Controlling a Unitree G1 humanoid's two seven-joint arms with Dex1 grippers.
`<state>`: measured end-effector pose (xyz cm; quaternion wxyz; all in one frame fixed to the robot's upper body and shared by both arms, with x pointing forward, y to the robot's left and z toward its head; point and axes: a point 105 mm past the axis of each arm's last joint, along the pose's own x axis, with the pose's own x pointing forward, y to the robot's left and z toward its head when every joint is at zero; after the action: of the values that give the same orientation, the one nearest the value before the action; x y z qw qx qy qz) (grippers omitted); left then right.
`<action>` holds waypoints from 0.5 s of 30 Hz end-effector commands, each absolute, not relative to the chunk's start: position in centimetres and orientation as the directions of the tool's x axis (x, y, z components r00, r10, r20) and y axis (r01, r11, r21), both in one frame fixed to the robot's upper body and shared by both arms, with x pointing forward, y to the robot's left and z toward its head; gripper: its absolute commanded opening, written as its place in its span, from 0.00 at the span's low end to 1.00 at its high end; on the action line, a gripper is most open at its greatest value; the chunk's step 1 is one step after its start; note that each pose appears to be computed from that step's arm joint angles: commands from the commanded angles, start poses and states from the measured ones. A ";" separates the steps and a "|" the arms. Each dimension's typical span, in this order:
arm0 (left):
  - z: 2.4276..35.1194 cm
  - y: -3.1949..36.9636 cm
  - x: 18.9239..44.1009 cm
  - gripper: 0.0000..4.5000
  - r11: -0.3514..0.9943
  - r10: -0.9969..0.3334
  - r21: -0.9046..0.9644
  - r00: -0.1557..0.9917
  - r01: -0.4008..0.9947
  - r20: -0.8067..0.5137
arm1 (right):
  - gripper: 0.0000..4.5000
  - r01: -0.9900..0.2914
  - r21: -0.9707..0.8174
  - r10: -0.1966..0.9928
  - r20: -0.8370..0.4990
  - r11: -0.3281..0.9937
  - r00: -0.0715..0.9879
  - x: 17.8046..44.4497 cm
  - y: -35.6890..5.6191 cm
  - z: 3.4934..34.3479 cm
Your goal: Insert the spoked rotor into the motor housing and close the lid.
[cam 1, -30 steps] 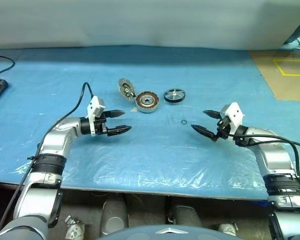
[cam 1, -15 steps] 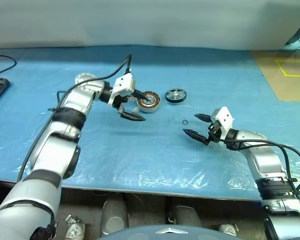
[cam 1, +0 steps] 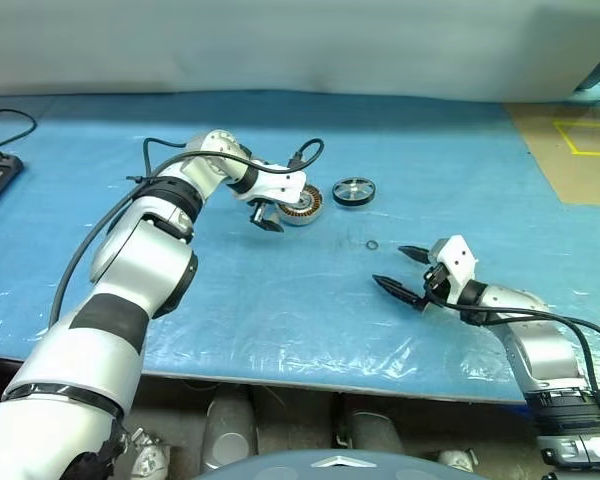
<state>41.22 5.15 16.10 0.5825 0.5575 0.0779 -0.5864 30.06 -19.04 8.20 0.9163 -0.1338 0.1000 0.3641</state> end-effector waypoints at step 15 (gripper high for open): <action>16.7 4.4 41.9 1.00 -0.429 -0.400 0.521 0.362 0.737 -0.842 | 0.99 -0.728 -0.224 0.652 -0.332 0.648 0.682 29.2 -21.2 11.8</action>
<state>41.66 4.68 15.68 0.5264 0.6247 0.1347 -0.5609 29.32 -20.80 9.83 0.9005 -0.1644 0.1321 0.3803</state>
